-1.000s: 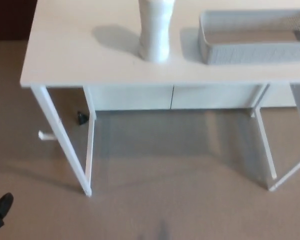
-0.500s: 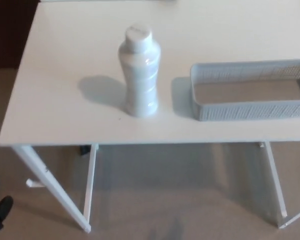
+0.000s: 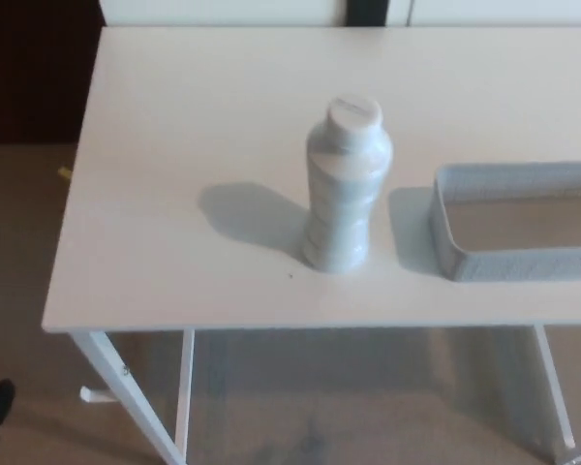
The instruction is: The robot walk up to a desk on which a bottle is kept on the left hand side and a container is kept on the right hand side. The robot uses its left hand to pick up the bottle and places it in the container.
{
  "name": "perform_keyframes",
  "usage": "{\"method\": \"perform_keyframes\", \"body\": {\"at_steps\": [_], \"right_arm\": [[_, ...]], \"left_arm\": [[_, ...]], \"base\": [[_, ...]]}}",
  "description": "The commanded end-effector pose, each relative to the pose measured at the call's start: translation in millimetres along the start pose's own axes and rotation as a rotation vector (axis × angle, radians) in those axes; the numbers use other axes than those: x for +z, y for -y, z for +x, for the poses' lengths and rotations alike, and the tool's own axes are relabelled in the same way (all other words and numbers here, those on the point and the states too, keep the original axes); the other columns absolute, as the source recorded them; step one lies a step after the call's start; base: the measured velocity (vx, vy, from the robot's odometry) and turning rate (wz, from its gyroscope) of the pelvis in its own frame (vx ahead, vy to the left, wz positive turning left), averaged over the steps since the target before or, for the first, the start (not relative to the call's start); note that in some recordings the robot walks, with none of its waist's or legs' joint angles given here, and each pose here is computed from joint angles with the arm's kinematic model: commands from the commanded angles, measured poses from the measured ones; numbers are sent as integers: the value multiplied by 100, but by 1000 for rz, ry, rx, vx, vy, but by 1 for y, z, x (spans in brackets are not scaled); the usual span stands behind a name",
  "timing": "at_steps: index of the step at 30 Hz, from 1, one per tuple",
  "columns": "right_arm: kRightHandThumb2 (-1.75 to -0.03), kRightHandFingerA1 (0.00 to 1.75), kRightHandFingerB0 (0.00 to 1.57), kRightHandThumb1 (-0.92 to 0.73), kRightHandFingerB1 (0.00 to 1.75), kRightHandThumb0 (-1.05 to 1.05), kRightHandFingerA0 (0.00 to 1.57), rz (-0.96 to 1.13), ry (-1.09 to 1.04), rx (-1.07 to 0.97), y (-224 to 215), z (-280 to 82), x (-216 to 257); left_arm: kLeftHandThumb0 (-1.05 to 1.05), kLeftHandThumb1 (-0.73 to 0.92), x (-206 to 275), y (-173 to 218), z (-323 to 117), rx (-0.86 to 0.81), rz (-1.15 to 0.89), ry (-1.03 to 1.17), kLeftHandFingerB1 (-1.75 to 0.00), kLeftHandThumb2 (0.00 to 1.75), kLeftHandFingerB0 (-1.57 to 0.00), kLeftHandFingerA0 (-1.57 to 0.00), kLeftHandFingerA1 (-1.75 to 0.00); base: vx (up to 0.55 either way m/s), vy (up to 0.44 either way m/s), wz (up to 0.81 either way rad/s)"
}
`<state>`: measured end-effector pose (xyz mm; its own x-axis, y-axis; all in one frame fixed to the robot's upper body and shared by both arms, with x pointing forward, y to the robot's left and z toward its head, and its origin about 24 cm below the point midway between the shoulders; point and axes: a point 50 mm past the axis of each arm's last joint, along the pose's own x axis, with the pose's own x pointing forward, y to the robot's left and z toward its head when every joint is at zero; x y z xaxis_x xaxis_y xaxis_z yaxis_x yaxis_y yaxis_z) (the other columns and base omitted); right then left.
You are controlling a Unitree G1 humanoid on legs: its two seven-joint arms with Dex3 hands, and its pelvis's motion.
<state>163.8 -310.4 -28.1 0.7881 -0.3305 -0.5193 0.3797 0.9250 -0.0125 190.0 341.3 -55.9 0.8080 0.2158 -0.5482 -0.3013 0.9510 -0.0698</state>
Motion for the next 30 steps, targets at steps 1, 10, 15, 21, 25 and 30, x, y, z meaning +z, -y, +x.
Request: {"method": "perform_keyframes", "body": {"at_steps": [1, 10, 15, 21, 25, 30], "right_arm": [[-62, 49, 33, -76, 41, -25, 44, -22, -10, -27, 7, -3, -2], [-62, 48, 34, -76, 42, -25, 41, -42, -12, -20, 7, -5, -4], [-95, 59, 24, -53, 53, -24, 34, -52, -15, -5, 8, -5, -4], [-62, 47, 36, -76, 42, -24, 41, -55, -33, -13, 10, -6, -11], [-95, 59, 26, -53, 54, -25, 33, -67, -36, -1, 10, -9, -13], [-61, 48, 39, -75, 44, -24, 42, -76, -38, 8, 9, -10, -12]], "left_arm": [[-22, 45, 0, -7, -1, 131, -49, 13, -48, 93, -8, -33, -62], [-32, 56, 20, -13, -9, 232, -151, 207, -49, 105, 0, -1, -52], [-48, 52, 72, 8, -40, 27, -66, 543, -18, 72, 0, -6, -37], [-53, 47, 123, 66, -93, -300, 152, 823, -14, 72, -1, -3, -30], [-47, 52, 144, 100, -116, -465, 287, 921, -16, 56, 0, -2, -29], [-60, 36, 159, 139, -113, -557, 449, 945, -14, 77, -1, -2, -33]], "base": [[0, 0, 0], [28, -15, 2], [0, 0, 0], [0, 0, 0], [0, 0, 0], [0, 0, 0]]}}
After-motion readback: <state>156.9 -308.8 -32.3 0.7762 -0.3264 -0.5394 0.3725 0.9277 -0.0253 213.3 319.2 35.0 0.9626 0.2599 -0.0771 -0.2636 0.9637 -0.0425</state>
